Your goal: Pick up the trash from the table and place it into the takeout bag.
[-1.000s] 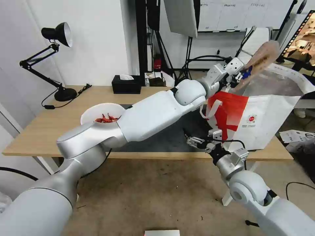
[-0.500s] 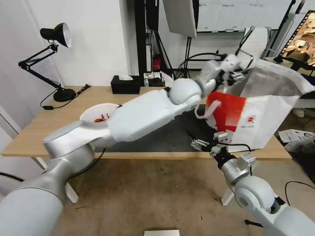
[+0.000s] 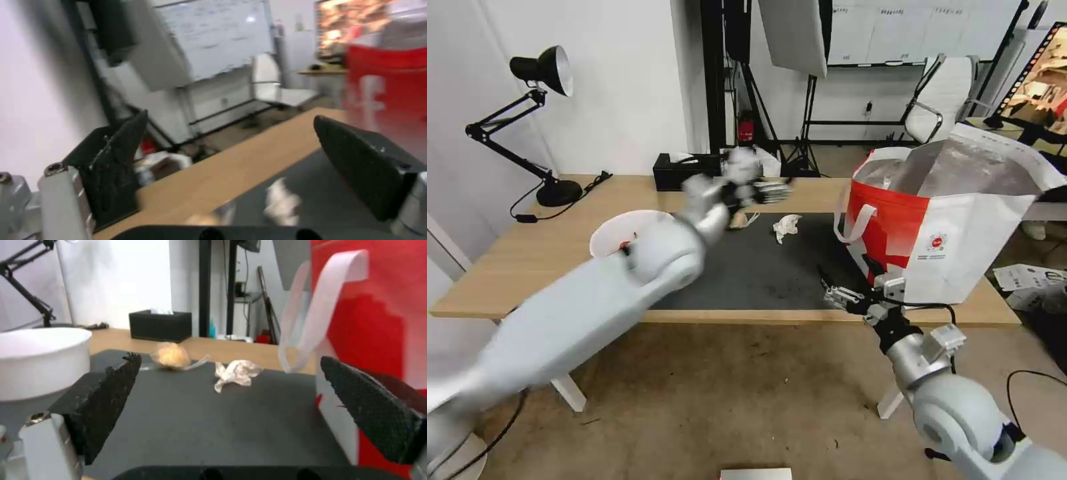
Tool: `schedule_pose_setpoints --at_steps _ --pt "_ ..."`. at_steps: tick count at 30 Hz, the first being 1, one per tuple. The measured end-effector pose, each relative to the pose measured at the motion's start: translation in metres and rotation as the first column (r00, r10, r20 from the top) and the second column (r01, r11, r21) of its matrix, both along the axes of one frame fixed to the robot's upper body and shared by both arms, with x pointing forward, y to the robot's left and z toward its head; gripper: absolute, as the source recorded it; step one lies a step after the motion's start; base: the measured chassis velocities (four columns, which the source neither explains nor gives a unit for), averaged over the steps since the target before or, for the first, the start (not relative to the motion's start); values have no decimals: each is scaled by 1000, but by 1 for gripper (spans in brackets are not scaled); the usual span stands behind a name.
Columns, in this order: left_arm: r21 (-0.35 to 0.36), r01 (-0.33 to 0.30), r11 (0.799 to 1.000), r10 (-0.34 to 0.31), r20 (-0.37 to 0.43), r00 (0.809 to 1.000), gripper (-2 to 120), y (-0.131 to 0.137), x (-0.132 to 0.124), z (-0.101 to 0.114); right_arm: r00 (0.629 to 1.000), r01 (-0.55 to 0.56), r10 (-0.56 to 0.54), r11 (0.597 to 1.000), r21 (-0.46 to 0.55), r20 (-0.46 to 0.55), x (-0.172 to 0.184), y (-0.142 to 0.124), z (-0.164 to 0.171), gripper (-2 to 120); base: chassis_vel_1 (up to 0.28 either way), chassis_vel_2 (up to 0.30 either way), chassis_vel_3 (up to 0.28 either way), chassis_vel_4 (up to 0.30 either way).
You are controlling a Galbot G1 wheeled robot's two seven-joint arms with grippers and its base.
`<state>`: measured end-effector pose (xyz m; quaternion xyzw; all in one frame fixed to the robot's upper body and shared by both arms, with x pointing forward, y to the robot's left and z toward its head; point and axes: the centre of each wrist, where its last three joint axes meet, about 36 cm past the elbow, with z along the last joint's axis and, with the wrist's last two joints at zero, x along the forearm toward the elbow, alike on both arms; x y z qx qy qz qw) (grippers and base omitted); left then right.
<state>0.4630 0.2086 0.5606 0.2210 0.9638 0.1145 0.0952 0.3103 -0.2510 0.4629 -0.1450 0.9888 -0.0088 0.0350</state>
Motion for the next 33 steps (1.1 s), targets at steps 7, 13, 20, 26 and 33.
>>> schedule_pose_setpoints --at_steps 7,13,20,26,33 --pt "17 -95 995 96 -37 995 100 38 -59 -50 999 30 -30 999 -29 23 -28 5 -17 100 0 0 0 0" --pt "0 -218 976 217 -90 972 100 55 -132 -108 995 92 -90 994 -53 50 -59 8 -55 100 0 0 0 0" --pt "8 -320 947 319 -107 942 100 60 -179 -150 993 117 -115 992 -50 37 -84 14 -93 100 0 0 0 0" --pt "35 -359 933 360 -150 921 100 63 -201 -179 993 117 -116 992 -57 11 -98 19 -105 100 0 0 0 0" --pt "28 -355 935 354 -169 920 100 59 -206 -183 994 111 -112 992 -60 1 -99 18 -104 100 0 0 0 0"
